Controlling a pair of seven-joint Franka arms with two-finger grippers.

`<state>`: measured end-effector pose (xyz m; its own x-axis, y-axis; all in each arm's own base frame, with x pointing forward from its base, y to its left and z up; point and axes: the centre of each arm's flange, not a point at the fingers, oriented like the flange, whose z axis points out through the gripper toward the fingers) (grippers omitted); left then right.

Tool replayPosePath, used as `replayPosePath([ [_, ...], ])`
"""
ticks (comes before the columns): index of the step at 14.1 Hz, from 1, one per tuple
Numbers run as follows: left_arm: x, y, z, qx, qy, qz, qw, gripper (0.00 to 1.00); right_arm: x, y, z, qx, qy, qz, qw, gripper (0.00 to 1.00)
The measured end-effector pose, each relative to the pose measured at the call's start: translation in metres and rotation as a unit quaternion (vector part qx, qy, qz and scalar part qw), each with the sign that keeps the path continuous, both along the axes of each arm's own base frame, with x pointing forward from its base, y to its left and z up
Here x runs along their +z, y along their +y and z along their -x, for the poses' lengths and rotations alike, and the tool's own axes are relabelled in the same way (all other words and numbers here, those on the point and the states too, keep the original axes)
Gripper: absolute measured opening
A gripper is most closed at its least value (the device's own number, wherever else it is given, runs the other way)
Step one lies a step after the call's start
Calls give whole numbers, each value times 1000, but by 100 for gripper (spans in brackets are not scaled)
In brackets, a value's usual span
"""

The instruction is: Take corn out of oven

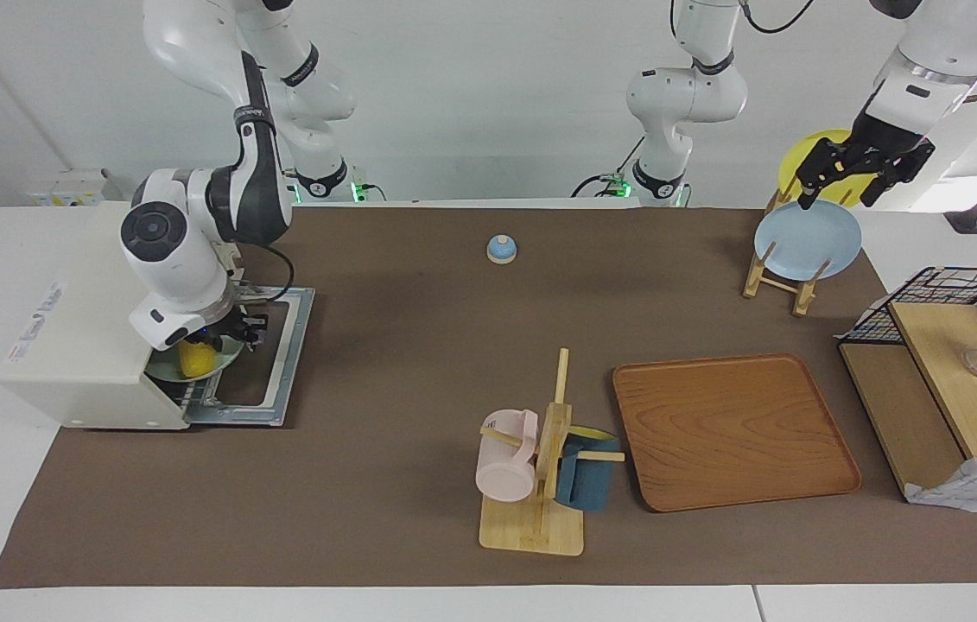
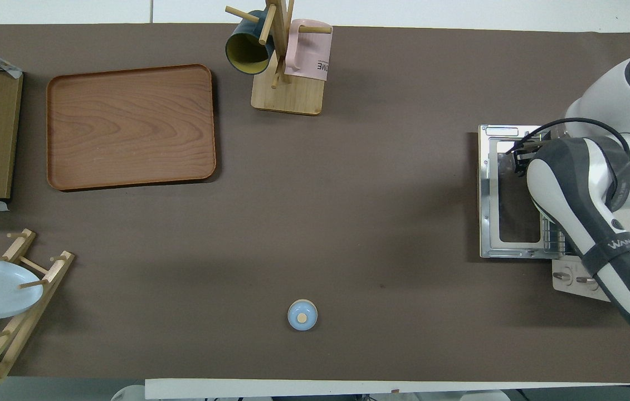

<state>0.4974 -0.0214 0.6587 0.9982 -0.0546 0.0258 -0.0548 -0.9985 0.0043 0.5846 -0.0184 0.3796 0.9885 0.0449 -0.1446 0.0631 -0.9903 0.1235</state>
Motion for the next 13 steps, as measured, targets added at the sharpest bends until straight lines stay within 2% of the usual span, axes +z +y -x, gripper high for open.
replayPosePath([
  [3,0,0,0,0,0,0,1000,100,-14,2,5,4,0,-2,1000,49],
  [6,0,0,0,0,0,0,1000,100,-18,11,10,22,16,4,1000,15],
  [7,0,0,0,0,0,0,1000,100,-10,21,11,34,23,11,999,7],
  [10,0,0,0,0,0,0,1000,100,22,79,8,61,39,27,997,4],
  [13,0,0,0,0,0,0,1000,100,55,176,12,60,30,45,997,3],
])
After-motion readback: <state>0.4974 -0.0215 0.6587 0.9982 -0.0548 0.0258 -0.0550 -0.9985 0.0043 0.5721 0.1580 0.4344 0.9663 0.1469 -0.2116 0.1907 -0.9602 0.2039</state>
